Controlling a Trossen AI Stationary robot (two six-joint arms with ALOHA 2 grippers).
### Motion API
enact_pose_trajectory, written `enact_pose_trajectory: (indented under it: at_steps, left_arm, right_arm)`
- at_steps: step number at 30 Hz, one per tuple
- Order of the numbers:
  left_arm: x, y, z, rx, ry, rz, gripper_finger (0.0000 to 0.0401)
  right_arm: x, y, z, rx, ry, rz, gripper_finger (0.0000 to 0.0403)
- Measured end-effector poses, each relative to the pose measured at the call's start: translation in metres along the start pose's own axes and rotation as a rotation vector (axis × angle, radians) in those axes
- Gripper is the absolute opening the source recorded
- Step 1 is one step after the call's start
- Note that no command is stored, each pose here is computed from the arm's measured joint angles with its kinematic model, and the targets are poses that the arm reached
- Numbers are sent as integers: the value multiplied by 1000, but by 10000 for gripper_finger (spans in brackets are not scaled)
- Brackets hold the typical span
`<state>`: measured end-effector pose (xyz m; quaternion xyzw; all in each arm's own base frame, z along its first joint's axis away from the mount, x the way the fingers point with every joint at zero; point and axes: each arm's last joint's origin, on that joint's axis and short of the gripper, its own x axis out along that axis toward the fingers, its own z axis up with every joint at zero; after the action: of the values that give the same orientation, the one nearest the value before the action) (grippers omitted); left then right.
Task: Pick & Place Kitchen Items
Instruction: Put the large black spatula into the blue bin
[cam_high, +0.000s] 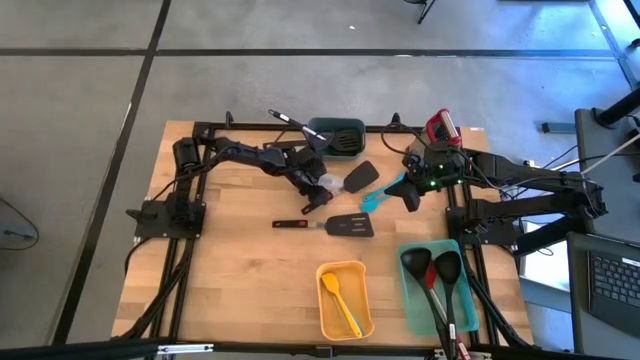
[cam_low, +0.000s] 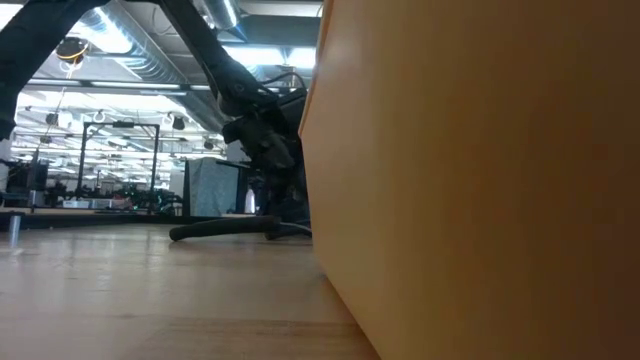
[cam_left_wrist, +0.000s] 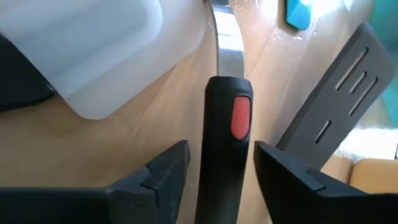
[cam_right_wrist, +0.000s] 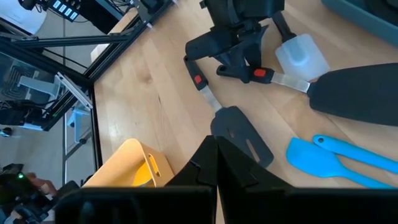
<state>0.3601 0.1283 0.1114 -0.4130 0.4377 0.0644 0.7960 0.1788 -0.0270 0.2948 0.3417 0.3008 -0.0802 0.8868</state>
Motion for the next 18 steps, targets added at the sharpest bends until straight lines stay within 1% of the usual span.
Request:
enact_pose_trajectory:
  at_steps: [3,7,8,13,18]
  left_arm:
    - [1,0,0,-8,-2,7,146]
    - [2,-1,-1,0,5,-12,88]
    - [2,-1,-1,2,7,-16,81]
    - [2,-2,-1,-17,11,-23,81]
    - [1,-6,-1,-63,22,-80,78]
  right_arm:
    - [0,0,0,0,2,-1,0]
    - [0,0,0,-9,4,-2,0]
    - [0,0,0,-10,4,-2,0]
    - [0,0,0,-12,4,-2,0]
    - [0,0,0,-27,4,-2,0]
